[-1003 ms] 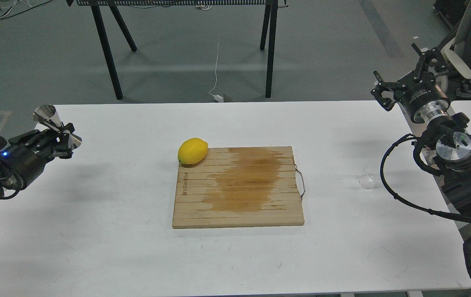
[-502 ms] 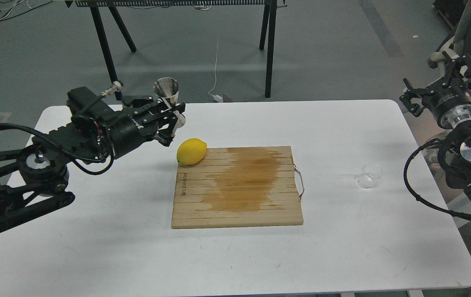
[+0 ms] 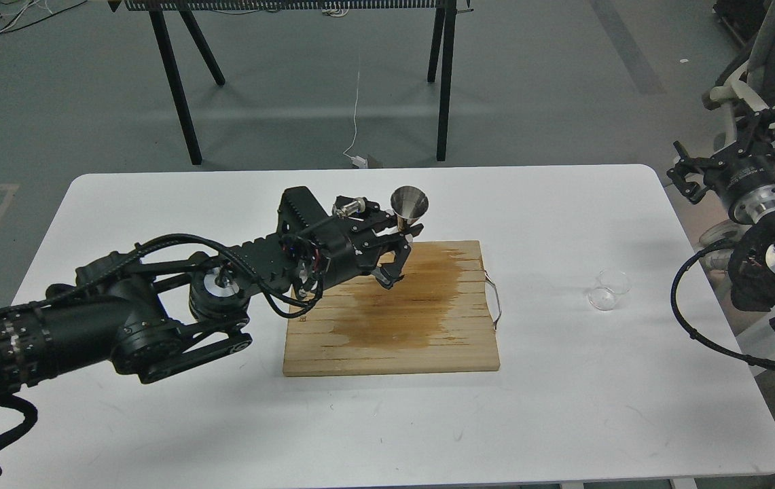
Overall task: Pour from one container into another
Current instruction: 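Lift the jigger with the left gripper and carry it over the board, then lower the jigger upright onto the board and open the left gripper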
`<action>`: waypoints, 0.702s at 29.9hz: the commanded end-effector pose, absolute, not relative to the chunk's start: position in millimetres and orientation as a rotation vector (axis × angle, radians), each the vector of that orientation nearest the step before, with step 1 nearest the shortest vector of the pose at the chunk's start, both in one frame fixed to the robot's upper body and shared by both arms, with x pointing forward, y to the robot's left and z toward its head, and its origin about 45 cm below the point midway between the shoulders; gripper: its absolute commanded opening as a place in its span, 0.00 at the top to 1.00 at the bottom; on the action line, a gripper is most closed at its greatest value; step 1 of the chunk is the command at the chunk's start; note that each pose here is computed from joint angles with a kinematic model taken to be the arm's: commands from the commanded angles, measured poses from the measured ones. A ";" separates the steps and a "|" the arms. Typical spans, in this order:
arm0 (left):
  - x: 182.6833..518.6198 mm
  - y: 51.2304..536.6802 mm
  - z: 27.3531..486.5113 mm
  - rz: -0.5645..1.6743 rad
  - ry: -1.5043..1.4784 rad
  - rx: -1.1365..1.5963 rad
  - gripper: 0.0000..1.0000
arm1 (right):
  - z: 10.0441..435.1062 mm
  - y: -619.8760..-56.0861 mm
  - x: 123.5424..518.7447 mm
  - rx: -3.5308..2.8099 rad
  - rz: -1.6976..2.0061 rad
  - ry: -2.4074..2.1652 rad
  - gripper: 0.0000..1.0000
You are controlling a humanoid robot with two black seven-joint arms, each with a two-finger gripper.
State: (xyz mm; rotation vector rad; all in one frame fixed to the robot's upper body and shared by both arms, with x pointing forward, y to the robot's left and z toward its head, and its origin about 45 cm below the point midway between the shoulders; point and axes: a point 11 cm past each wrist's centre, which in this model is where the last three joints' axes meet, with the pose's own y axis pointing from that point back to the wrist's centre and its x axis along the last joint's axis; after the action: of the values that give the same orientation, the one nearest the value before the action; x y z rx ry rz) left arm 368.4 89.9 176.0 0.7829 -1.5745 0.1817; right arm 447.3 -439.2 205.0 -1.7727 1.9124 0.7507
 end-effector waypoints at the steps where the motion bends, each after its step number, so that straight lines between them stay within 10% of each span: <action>1: 359.3 67.4 155.2 0.160 -1.546 0.768 1.00 | 204.7 -440.1 445.8 -1.755 0.757 1.889 0.01; 21: 374.5 76.4 91.5 0.141 -1.458 0.924 1.00 | 206.4 -439.5 446.0 -1.760 0.745 1.875 0.01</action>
State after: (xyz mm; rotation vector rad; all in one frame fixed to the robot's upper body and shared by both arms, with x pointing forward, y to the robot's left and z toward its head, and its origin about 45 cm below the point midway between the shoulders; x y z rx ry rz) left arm 369.3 64.2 97.6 0.8915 -1.4595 0.1284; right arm 446.1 -439.3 206.4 -1.7606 1.8736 0.7465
